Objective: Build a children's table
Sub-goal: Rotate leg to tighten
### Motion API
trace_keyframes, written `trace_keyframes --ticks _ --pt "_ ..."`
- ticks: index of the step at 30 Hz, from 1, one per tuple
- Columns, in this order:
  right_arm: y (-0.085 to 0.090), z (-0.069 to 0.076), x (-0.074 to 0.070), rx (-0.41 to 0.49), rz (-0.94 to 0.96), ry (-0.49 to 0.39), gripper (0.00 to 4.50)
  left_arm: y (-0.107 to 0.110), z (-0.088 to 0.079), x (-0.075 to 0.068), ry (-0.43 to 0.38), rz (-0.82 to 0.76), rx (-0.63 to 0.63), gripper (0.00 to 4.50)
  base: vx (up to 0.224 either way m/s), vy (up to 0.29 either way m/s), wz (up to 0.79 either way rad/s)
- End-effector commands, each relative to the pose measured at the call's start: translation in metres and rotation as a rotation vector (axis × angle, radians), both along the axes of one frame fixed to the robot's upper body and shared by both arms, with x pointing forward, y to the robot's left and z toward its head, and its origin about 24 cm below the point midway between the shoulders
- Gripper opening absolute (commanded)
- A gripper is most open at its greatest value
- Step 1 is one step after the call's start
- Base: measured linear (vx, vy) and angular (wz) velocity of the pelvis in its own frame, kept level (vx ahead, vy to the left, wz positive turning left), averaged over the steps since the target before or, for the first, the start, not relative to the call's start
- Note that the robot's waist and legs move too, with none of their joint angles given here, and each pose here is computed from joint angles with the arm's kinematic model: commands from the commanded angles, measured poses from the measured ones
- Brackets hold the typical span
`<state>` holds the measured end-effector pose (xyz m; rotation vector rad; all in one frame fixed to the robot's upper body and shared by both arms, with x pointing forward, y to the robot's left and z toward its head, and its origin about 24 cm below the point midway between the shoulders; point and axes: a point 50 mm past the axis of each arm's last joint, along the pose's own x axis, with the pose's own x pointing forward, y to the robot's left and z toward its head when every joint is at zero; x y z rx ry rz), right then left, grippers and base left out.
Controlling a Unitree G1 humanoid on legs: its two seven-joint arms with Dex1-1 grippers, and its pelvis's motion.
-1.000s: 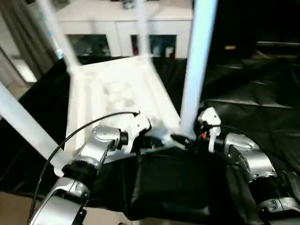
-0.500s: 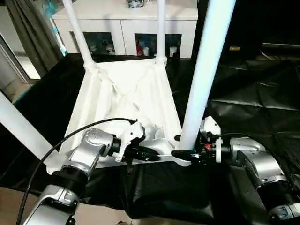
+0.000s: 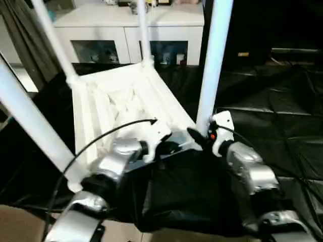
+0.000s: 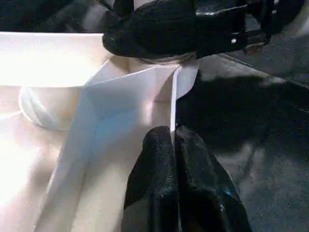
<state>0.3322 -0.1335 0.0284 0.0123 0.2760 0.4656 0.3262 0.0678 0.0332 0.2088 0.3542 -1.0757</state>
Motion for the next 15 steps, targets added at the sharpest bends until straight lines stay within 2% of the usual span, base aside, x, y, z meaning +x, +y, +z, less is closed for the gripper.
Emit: trace_keyframes --ticks 1,2,5,6,9,13,15 --pt "0.027 -0.033 -0.017 -0.006 0.082 0.147 2.53 -0.023 0.016 0.004 -0.063 0.002 -0.094 0.0 0.0 0.0 0.0" --pt "0.032 -0.029 -0.017 0.036 0.107 0.131 3.08 -0.024 0.015 0.003 -0.062 -0.009 -0.097 0.0 0.0 0.0 0.0" --pt "0.037 -0.021 -0.017 0.093 0.172 0.102 3.28 -0.025 0.014 0.0 -0.055 -0.054 -0.105 0.0 0.0 0.0 0.0" --pt "0.033 -0.017 -0.018 0.097 0.214 0.087 3.5 -0.024 0.014 -0.002 -0.05 -0.079 -0.108 0.0 0.0 0.0 0.0" --pt "0.019 -0.006 -0.026 0.09 0.381 0.046 3.64 -0.014 0.014 -0.01 -0.02 -0.19 -0.113 0.0 0.0 0.0 0.0" --pt "0.004 0.0 -0.036 0.095 0.535 0.064 3.64 -0.003 0.013 -0.013 -0.021 -0.241 -0.093 0.0 0.013 -0.002 0.01" --pt "-0.009 0.003 -0.042 0.073 0.627 0.077 3.64 0.007 0.012 -0.014 -0.008 -0.273 -0.071 0.0 0.0 0.0 0.0"
